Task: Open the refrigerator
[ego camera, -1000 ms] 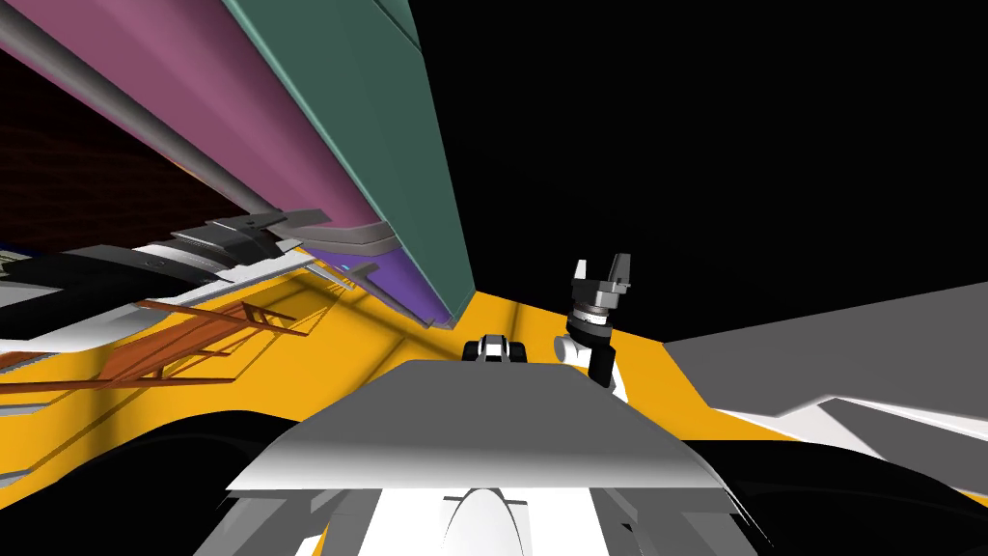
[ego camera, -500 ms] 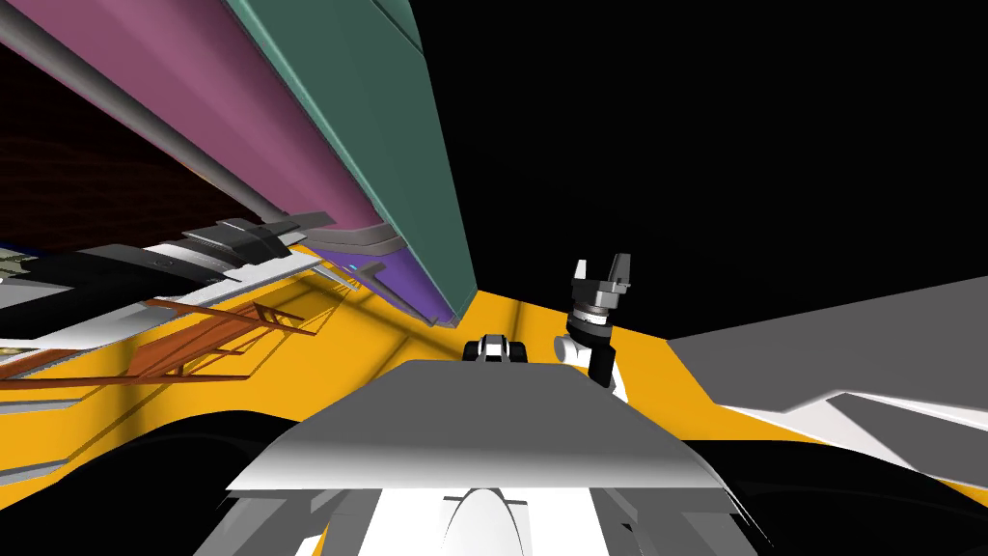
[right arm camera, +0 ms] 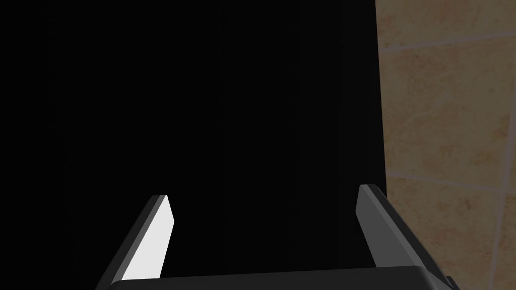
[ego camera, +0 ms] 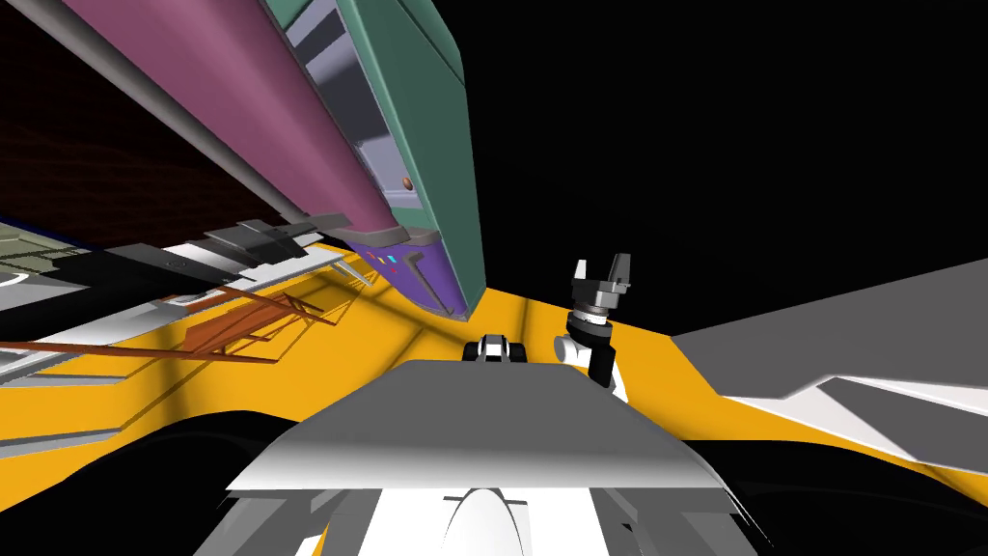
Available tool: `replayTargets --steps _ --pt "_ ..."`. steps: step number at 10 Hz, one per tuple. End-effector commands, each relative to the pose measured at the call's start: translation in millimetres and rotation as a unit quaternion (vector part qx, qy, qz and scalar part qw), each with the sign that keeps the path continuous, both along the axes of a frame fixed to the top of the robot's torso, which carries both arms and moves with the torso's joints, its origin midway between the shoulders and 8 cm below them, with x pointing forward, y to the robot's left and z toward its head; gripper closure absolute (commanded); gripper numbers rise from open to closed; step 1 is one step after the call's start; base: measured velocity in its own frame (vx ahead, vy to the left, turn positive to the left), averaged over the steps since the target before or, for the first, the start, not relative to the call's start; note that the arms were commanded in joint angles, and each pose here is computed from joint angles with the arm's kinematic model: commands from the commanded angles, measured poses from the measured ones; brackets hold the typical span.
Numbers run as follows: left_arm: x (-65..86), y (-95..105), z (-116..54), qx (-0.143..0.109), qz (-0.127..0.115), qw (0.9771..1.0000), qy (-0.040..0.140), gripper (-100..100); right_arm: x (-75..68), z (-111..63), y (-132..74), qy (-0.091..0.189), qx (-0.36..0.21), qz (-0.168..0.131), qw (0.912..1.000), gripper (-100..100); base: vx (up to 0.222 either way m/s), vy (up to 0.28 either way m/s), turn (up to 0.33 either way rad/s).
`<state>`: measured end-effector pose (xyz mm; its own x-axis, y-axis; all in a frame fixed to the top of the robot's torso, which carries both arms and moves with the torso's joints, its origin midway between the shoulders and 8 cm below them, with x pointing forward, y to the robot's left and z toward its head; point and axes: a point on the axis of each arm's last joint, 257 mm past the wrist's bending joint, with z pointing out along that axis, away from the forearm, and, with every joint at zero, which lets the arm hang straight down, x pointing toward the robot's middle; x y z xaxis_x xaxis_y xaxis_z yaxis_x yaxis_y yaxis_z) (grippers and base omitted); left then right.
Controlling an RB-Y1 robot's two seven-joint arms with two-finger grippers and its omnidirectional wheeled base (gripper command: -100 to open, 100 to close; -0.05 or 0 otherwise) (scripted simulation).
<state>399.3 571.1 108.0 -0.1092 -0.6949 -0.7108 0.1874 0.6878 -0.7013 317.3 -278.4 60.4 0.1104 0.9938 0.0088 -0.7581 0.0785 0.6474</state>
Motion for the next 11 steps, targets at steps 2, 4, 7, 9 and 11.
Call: replayTargets --steps 2,4,7,9,11 --pt "-0.6 -24.9 9.4 -0.001 -0.033 0.9994 -0.009 100 0.0 0.0 0 0.000 0.000 0.000 1.0000 0 -0.221 0.285 0.023" --pt "-3.8 -56.1 10.0 -0.002 -0.076 0.9971 -0.009 100 0.0 0.0 0 0.000 0.000 0.000 1.0000 0 -0.204 0.335 0.043" --pt "-9.2 -86.8 10.4 -0.003 -0.118 0.9929 -0.008 100 0.0 0.0 0 0.000 0.000 0.000 1.0000 0 -0.145 0.296 0.033" --pt "-9.7 -88.9 5.4 -0.003 -0.122 0.9925 -0.004 100 0.0 0.0 0 0.000 0.000 0.000 1.0000 0 -0.119 0.187 0.000" --pt "-15.1 -113.2 6.1 -0.003 -0.159 0.9873 -0.003 100 -0.1 0.0 0 0.000 0.000 0.000 1.0000 0 -0.076 0.286 -0.004"
